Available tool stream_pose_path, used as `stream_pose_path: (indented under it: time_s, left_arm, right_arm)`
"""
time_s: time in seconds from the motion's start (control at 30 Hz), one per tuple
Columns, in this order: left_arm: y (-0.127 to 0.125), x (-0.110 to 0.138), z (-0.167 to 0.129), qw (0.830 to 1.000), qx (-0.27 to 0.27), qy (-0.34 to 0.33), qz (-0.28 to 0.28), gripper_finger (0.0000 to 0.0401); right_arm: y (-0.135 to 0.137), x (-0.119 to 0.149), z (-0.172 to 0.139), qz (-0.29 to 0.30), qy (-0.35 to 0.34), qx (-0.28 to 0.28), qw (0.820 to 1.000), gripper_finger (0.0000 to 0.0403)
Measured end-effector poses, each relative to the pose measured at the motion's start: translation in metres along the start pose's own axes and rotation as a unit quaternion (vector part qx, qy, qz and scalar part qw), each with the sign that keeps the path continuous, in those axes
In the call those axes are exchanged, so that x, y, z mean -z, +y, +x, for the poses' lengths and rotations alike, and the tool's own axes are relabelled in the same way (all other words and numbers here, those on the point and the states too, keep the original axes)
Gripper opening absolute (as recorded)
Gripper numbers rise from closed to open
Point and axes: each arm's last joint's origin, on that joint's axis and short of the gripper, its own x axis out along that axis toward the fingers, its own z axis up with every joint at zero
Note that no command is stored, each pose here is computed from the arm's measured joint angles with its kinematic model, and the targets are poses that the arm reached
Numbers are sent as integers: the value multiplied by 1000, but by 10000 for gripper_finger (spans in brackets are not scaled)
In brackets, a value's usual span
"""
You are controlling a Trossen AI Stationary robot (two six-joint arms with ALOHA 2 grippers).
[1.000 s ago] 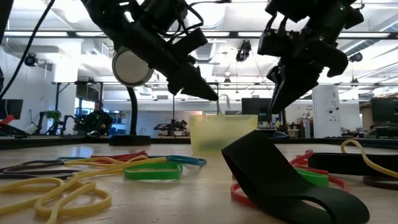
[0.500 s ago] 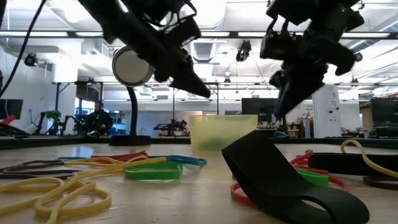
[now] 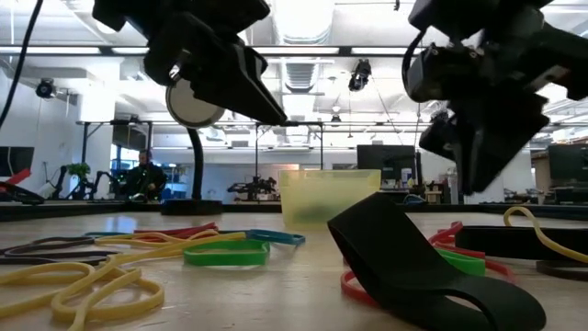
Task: Pick and place rubber bands into bin
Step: Put the red rubber band into the yellow bin
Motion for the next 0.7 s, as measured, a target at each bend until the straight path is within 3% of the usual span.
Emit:
stream_pose_path:
  time_s: [0.47,0.7]
  left_arm:
    - [-6,11,1,1000,6,14,-27,94]
    - [-7,17,2,999,7,21,-33,94]
  right_arm:
    - [-1,6,32,22,45,25,998,63]
    - [-3,6,32,21,39,54,998,63]
